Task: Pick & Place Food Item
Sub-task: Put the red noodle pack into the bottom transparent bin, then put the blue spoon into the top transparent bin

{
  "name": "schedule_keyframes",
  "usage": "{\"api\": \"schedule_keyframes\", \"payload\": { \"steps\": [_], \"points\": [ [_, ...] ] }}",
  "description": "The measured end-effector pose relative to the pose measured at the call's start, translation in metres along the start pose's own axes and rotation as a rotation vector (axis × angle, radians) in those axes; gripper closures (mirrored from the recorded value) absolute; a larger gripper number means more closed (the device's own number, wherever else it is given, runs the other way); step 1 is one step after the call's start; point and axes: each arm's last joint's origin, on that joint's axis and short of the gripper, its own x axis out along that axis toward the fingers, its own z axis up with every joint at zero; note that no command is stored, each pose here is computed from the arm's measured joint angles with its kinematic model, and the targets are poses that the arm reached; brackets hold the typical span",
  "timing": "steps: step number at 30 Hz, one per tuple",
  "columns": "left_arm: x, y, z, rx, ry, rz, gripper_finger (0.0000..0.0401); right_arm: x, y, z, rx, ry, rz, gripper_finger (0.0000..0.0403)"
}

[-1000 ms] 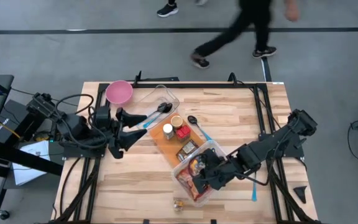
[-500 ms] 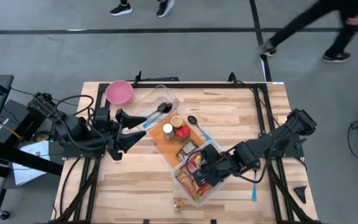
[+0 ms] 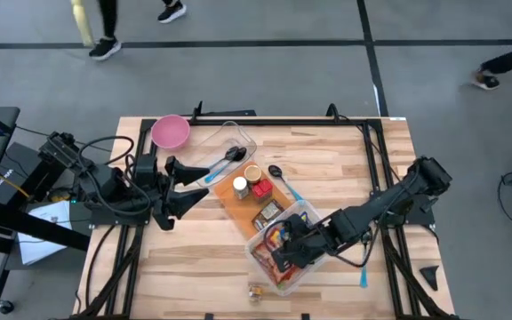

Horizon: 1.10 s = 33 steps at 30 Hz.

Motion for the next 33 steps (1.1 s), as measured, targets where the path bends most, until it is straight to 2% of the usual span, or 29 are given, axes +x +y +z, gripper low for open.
{"api": "schedule_keyframes", "payload": {
  "steps": [10, 17, 26, 33],
  "points": [
    [0.0, 0.0, -0.001, 0.005, 0.003, 0.005, 0.0092, 0.033, -0.003, -0.006, -0.03, 0.082, -0.049, 0.0403],
    [0.0, 0.0, -0.001, 0.006, 0.004, 0.005, 0.0092, 0.036, 0.0, -0.013, -0.04, 0.082, -0.028, 0.0392],
    [0.0, 0.001, -0.001, 0.007, 0.004, 0.006, 0.0092, 0.015, -0.003, -0.008, -0.066, 0.009, -0.046, 0.0328],
    [-0.001, 0.0, -0.001, 0.042, 0.007, 0.001, 0.0092, -0.034, -0.002, -0.002, -0.114, -0.218, 0.012, 0.0296]
  ]
}}
